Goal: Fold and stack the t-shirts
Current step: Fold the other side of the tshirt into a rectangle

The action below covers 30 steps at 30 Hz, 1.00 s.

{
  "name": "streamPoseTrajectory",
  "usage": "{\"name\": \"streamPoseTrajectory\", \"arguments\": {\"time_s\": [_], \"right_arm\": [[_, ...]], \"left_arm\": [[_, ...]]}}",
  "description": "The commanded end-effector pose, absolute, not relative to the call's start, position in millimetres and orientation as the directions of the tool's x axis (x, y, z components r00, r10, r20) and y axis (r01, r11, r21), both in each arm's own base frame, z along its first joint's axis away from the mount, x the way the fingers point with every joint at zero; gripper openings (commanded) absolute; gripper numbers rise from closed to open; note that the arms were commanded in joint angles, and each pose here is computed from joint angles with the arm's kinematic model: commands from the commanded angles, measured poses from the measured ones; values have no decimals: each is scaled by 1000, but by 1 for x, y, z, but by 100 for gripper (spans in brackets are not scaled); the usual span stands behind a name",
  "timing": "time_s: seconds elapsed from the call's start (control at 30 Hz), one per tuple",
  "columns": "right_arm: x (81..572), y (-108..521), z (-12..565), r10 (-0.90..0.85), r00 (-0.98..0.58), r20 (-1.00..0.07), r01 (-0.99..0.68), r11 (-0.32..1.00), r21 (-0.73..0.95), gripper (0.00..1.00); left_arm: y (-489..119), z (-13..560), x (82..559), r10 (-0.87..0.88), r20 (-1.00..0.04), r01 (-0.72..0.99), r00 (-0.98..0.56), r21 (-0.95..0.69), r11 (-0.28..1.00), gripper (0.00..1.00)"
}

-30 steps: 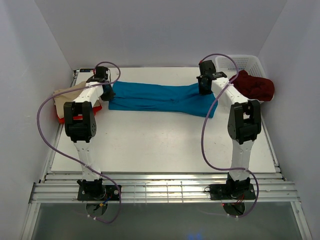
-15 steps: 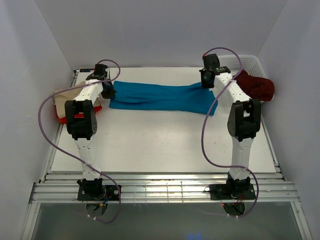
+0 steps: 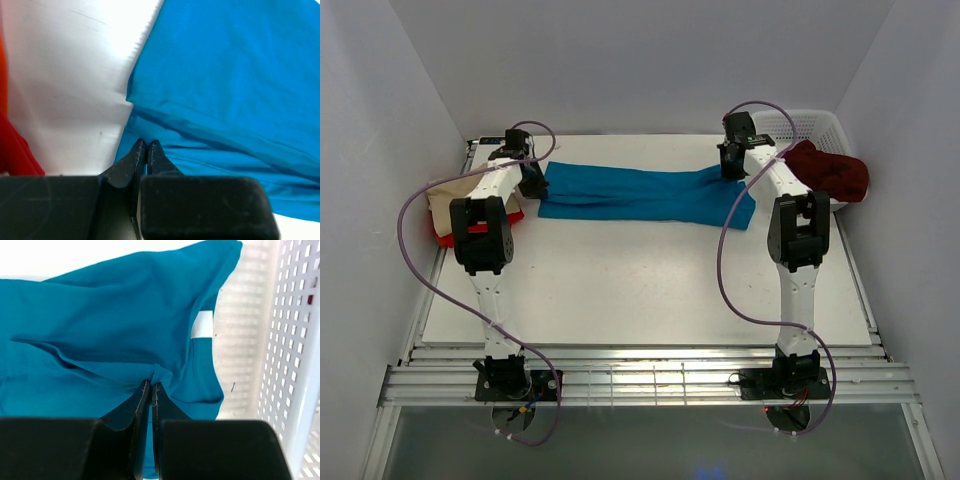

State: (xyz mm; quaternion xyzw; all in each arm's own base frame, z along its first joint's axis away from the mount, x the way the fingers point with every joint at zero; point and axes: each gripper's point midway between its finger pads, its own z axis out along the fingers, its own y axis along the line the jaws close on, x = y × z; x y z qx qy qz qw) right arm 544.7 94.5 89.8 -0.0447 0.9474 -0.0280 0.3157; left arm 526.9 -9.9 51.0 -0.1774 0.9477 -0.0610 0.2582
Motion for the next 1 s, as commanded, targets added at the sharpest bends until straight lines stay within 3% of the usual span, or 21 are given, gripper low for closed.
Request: {"name": "streamPoseTrajectory", "arguments": {"time_s": [0.0,0.17,0.3,0.37,0.43,0.47,0.53,0.7,0.77,0.8,0.87,0.97], "right_arm": [[561,91,110,-101,-758,-644,-61,995,-84,8],[570,82,104,-99,-755,-648,-41,994,-104,8],[577,74,104,-106,-737,-667,-20,991,-135,10],[581,70,107,-107,-727,-678,-7,989,-148,26],[585,66,113,-104,-715,-691,6,988,-154,52],[585,64,115,-105,-713,-693,10,987,-160,54],[586,62,119,-112,-707,-699,11,986,-169,58],[576,59,130,-110,-688,-717,20,985,-170,59],[576,68,146,-102,-647,-756,-6,992,-128,59],[571,72,142,-103,-651,-752,-25,993,-115,58],[568,82,151,-95,-634,-768,-64,995,-71,57],[563,89,144,-91,-662,-744,-93,995,-38,51]], "left_arm": [[-2,74,541,-377,-514,-294,-770,-239,926,11],[4,80,551,-402,-520,-309,-753,-260,915,14],[10,94,567,-420,-570,-311,-706,-282,907,32],[15,115,578,-423,-627,-311,-655,-286,906,39],[19,152,593,-425,-708,-295,-564,-309,904,42],[28,165,597,-425,-741,-319,-519,-293,901,48],[32,194,606,-421,-785,-309,-455,-304,901,50],[14,221,604,-418,-807,-263,-418,-333,905,50],[1,199,591,-410,-794,-259,-450,-323,910,48],[-33,219,590,-381,-826,-173,-416,-339,925,45],[-57,190,575,-339,-821,-134,-459,-314,940,40],[-97,176,571,-287,-830,-64,-478,-293,954,20]]}}
